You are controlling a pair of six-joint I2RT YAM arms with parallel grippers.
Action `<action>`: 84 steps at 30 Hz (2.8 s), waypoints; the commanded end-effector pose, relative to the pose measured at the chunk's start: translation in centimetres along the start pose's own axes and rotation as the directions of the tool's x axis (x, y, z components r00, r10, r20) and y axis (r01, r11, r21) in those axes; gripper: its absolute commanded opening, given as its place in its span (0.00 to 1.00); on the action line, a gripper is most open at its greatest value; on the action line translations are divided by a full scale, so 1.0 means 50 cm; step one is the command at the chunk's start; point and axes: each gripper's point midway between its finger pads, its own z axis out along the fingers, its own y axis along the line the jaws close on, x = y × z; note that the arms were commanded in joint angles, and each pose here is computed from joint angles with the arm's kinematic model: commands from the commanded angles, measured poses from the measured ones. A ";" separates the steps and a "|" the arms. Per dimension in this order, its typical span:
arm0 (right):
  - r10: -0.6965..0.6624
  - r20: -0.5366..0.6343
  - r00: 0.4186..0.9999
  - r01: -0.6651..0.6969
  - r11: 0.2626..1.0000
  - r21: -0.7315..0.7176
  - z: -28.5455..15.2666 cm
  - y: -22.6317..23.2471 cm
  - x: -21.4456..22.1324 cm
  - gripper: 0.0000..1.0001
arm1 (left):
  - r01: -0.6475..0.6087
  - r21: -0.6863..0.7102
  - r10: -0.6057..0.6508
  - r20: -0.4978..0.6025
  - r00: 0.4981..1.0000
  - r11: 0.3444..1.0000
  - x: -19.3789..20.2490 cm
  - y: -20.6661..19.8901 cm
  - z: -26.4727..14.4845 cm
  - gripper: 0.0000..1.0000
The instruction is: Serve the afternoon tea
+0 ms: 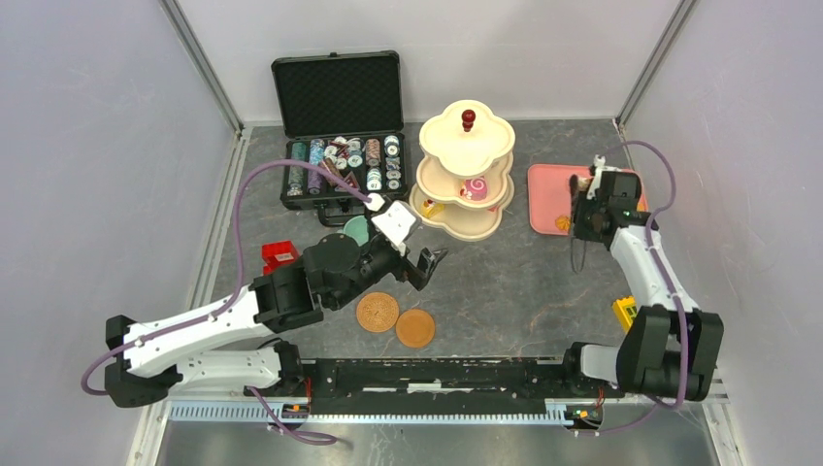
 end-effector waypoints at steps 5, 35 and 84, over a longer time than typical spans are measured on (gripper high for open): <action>-0.099 0.025 0.995 0.102 0.959 -0.265 -0.054 0.161 0.067 0.00 | 0.012 -0.088 -0.002 0.111 0.994 0.996 -0.051 0.041 -0.022 1.00; -0.259 0.223 0.940 0.340 0.647 -0.683 -0.324 0.507 0.108 0.00 | 0.026 -0.210 0.008 0.162 0.987 0.977 -0.071 0.096 -0.052 1.00; -0.412 0.154 0.898 0.439 0.864 -0.247 -0.156 0.602 -0.010 0.34 | 0.034 -0.218 0.006 0.182 0.983 0.975 -0.065 0.106 -0.070 1.00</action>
